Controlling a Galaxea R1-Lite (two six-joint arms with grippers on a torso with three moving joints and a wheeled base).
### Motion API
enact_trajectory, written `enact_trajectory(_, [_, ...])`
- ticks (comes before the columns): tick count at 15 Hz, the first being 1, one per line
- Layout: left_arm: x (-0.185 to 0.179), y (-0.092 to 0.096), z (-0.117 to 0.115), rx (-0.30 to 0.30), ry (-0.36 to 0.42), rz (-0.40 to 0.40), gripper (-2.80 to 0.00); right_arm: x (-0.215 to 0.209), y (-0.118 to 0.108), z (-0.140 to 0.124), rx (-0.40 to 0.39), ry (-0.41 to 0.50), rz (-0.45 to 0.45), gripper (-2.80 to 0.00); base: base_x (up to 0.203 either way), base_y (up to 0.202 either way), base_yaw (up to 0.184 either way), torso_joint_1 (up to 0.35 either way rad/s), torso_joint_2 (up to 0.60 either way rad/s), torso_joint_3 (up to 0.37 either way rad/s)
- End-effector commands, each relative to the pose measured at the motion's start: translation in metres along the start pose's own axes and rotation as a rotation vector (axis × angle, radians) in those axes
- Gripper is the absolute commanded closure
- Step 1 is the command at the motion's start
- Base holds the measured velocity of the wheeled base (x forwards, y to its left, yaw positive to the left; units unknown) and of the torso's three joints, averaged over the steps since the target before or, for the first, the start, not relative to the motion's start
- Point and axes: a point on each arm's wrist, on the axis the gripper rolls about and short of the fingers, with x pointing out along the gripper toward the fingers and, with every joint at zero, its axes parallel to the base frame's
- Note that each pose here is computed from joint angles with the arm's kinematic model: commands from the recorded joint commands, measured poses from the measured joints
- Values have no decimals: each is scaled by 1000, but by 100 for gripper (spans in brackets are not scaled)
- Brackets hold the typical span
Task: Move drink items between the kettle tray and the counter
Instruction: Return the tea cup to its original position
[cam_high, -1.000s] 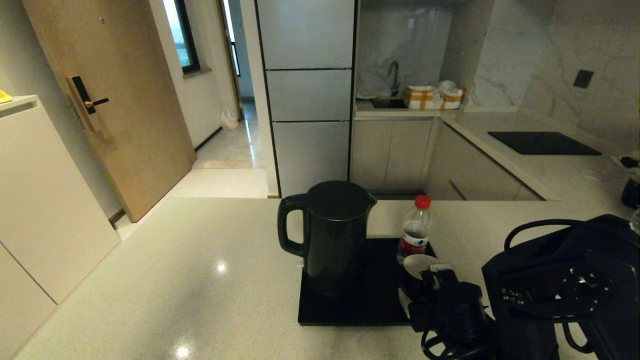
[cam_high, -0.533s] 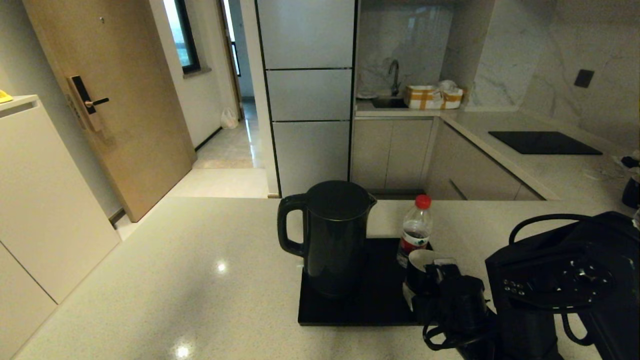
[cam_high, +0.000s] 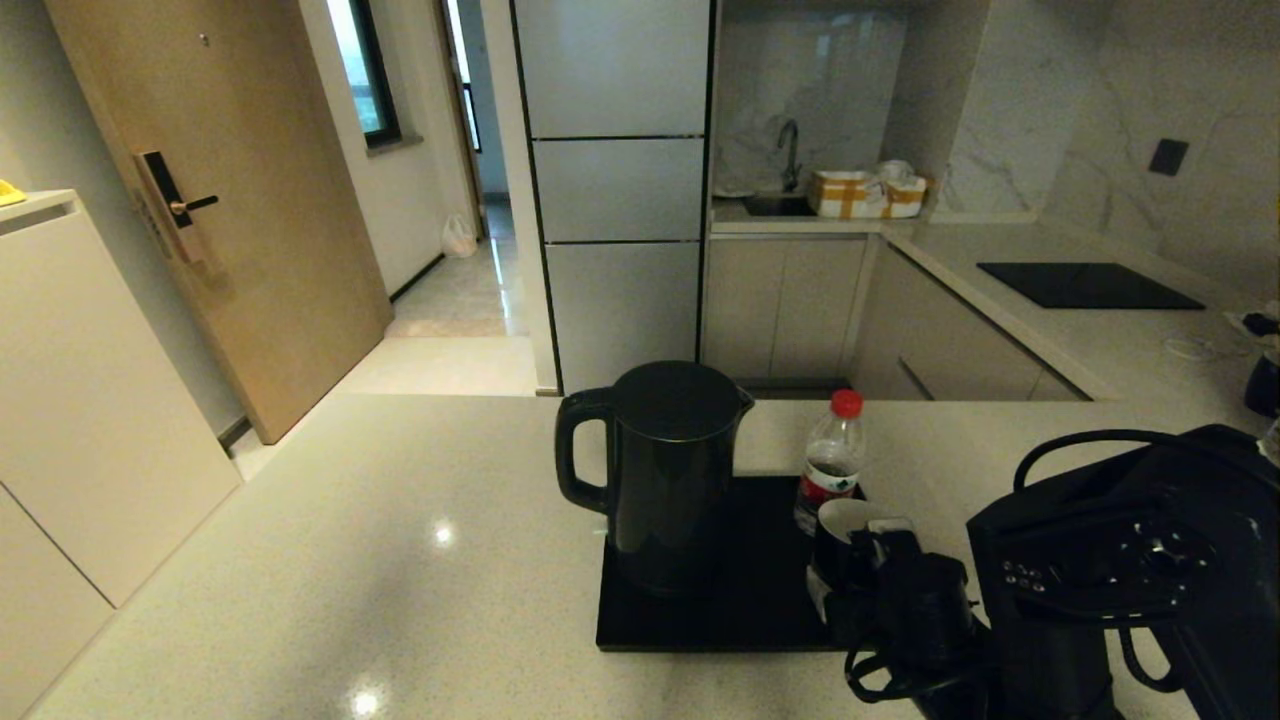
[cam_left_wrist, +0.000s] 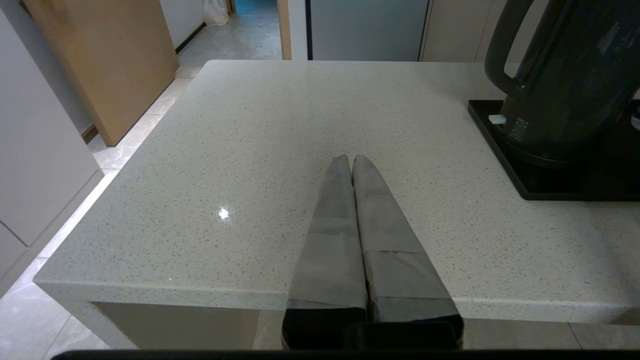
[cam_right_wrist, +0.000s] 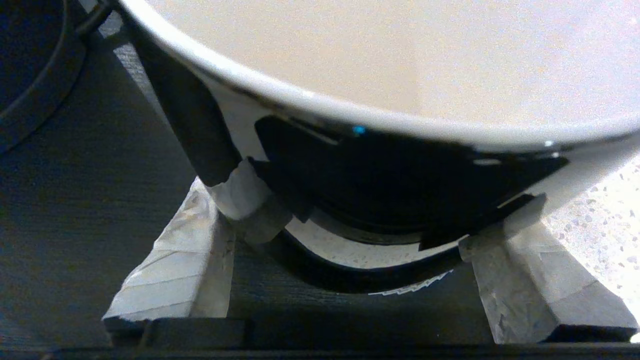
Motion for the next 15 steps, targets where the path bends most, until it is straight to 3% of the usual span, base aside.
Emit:
enact_trajectory(1, [0, 0, 0, 0, 0, -1, 0, 0, 1, -3, -5, 3, 1, 0, 0, 0, 0, 0, 0, 0])
enact_trajectory(3, [0, 0, 0, 0, 0, 0, 0, -1, 2, -3, -10, 4, -3, 0, 0, 0, 0, 0, 0, 0])
enact_trajectory(4, [0, 0, 0, 0, 0, 0, 0, -1, 2, -4, -11, 2, -12, -280, 0, 0, 0, 0, 0, 0])
enact_trajectory(15, [0, 0, 0, 0, 1, 0, 0, -13, 2, -6, -25, 23, -3, -280, 0, 0, 0, 0, 0, 0])
